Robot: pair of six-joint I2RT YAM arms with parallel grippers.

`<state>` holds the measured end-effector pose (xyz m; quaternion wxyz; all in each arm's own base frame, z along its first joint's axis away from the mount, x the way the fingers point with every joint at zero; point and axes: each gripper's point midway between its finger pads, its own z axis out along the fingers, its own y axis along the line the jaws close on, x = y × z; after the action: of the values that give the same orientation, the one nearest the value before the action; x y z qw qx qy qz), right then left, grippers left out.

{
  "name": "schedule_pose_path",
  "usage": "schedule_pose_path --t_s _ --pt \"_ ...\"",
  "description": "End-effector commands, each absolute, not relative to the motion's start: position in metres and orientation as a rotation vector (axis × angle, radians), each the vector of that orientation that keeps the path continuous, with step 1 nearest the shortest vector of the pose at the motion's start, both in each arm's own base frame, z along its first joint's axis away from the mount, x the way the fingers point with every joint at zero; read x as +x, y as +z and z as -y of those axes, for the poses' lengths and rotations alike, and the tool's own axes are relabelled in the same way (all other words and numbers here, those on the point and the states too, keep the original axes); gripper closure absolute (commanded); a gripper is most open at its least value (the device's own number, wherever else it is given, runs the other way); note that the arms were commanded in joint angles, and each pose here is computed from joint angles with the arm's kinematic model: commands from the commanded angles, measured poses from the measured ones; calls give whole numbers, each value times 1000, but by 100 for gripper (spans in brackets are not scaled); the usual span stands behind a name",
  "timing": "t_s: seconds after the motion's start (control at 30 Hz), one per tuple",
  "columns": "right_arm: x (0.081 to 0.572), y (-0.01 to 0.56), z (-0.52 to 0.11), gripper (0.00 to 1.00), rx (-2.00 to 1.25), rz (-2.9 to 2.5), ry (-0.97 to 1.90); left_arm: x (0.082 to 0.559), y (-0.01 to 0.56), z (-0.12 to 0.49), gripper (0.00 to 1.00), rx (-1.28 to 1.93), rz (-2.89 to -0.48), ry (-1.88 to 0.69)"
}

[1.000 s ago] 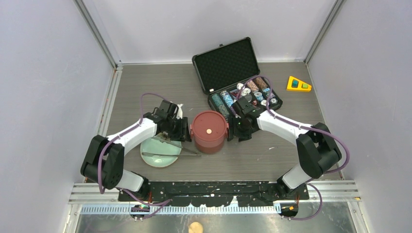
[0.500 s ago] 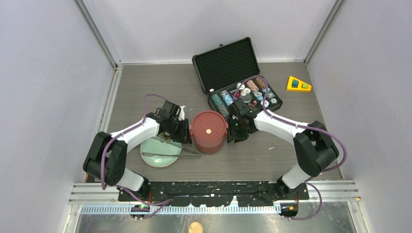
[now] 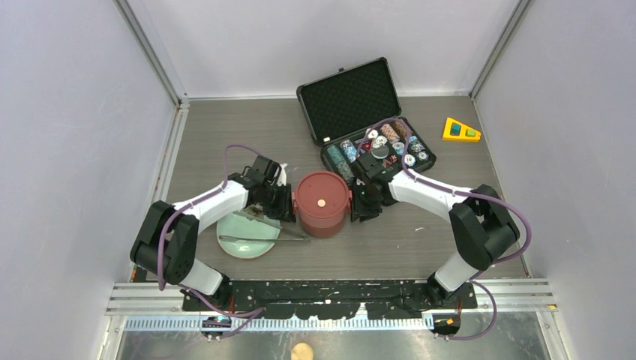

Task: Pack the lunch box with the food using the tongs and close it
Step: Close the fastener on the packing box.

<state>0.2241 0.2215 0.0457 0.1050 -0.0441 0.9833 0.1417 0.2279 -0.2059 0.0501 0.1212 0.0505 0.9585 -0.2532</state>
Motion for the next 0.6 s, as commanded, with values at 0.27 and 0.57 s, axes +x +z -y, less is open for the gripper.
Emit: schedule_pose_path --t_s 0.27,0.57 --pt "228 83 -299 64 -290 -2758 784 239 81 261 80 306 -2665 -934" --pt "225 84 -308 65 -311 -2754 810 238 80 269 84 320 -2666 -955"
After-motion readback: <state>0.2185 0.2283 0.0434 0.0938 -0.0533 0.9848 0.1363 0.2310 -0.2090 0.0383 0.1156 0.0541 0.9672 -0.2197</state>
